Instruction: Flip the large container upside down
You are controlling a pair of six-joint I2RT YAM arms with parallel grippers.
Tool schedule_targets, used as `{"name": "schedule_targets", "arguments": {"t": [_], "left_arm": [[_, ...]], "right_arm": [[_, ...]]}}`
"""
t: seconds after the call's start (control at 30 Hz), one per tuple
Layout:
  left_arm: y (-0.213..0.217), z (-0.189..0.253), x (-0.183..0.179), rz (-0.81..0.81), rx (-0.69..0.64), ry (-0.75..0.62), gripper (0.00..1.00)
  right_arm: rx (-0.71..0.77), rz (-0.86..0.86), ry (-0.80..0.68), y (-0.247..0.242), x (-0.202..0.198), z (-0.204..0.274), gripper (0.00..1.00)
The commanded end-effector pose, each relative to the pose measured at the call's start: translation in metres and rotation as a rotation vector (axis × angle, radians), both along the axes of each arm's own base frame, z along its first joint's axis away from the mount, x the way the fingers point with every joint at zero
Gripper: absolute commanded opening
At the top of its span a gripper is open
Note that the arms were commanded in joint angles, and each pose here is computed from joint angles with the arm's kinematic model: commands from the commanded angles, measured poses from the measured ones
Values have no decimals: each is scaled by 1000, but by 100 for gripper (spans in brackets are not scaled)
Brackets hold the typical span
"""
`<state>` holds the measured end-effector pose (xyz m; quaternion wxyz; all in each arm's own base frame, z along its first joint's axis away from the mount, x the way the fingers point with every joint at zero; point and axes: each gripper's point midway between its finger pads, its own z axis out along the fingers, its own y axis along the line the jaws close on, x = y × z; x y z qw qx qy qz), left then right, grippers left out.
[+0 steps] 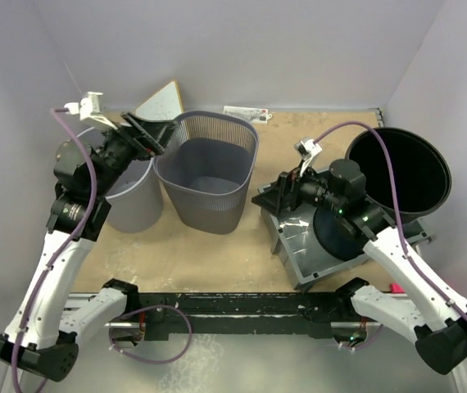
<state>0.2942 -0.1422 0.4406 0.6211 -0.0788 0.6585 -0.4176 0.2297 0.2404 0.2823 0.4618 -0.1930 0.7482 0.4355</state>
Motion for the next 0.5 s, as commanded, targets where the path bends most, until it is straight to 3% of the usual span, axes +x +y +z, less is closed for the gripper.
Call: {"name": "schedule_targets", "arguments": {"t": [0.0, 0.23, 0.47], "left_arm": [[-51, 29, -15, -128, 72, -104, 77], [-124, 0, -30, -176, 286, -68, 77], [-103, 2, -28, -65, 276, -81, 77]], "right_arm": [[-257, -112, 59, -37, 1, -8, 100], [-484, -204, 108, -84, -15, -2, 100], [-593, -183, 204, -110, -53, -14, 100]]}}
